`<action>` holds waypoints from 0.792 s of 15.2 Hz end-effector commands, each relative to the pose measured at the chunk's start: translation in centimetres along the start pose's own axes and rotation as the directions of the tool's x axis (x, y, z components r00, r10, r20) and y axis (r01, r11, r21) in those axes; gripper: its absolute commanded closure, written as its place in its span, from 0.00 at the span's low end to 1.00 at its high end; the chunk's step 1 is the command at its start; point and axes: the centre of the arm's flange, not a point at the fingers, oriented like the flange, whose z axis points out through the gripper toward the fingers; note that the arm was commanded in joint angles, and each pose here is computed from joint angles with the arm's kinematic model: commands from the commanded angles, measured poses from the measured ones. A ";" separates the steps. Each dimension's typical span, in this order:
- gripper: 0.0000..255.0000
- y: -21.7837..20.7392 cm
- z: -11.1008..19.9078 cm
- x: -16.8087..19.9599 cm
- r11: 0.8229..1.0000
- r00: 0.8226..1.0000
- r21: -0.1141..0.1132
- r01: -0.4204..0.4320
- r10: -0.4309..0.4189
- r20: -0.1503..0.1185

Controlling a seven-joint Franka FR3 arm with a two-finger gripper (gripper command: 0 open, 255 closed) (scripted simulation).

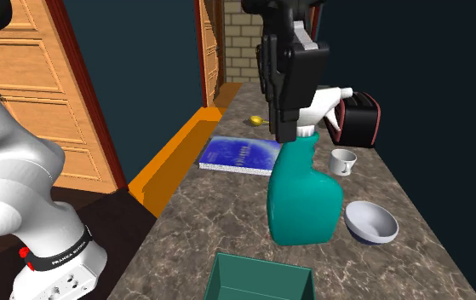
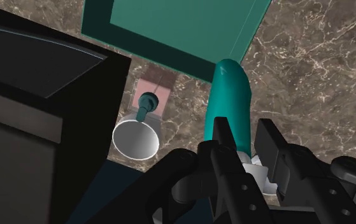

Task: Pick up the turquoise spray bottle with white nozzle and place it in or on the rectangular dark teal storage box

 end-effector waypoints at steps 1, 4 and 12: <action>1.00 2.3 -0.7 -1.4 1.000 1.000 0.000 0.001 -0.001 0.000; 1.00 5.8 -1.3 -3.2 1.000 1.000 0.000 0.001 -0.001 0.000; 1.00 10.3 -0.2 -5.9 1.000 1.000 0.000 0.001 -0.001 0.000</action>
